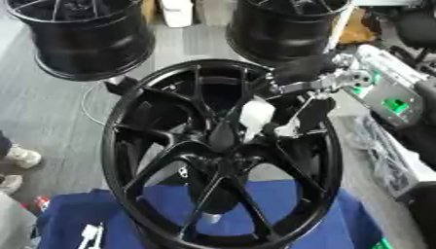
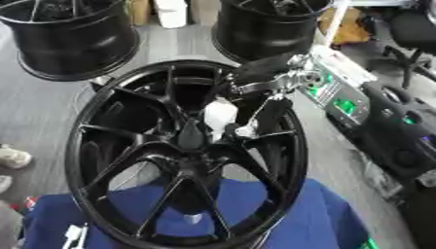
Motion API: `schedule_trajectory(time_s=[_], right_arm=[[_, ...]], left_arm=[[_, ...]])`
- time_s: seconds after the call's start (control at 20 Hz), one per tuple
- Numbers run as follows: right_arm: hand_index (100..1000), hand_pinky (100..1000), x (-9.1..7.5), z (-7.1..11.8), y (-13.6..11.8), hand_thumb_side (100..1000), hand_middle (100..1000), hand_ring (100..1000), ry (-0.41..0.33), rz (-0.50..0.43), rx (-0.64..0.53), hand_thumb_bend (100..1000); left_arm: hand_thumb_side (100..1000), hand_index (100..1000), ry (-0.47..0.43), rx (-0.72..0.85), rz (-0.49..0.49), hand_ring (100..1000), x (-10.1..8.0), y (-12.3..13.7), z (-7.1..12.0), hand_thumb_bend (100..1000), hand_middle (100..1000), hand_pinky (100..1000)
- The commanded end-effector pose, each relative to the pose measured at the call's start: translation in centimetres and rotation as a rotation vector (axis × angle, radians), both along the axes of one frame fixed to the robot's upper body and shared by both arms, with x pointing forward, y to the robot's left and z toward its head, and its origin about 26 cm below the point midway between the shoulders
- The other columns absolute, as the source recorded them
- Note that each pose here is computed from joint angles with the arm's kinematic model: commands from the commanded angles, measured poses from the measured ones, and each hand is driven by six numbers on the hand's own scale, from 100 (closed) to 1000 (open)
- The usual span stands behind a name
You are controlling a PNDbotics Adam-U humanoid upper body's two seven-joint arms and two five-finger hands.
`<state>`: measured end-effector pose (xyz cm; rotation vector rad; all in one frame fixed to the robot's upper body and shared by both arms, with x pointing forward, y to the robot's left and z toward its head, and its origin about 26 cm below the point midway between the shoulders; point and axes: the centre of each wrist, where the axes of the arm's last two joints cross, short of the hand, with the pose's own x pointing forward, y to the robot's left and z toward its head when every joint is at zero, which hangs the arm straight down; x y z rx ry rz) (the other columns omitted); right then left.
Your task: Pull the pin out of the wheel hub.
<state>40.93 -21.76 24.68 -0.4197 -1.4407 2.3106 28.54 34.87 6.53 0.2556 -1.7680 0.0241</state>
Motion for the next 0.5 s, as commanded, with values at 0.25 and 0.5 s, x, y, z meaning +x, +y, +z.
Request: schedule_trajectory(time_s=[0.25,0.5], right_arm=[[878,766,-0.07,1.26,-1.48,430,712,737,0.010,0.068,-0.137,100],[715,743,0.20,1.55,-1.65,386,544,697,0.020,0.054,-0.090,100]], left_arm=[[640,656,-0.027,0.015,-0.012,546,0.27,-0.03,0.87,506,517,702],[640,656,-0.028,0.015,-0.013,546,0.28,-0.06,0.86,506,517,702]])
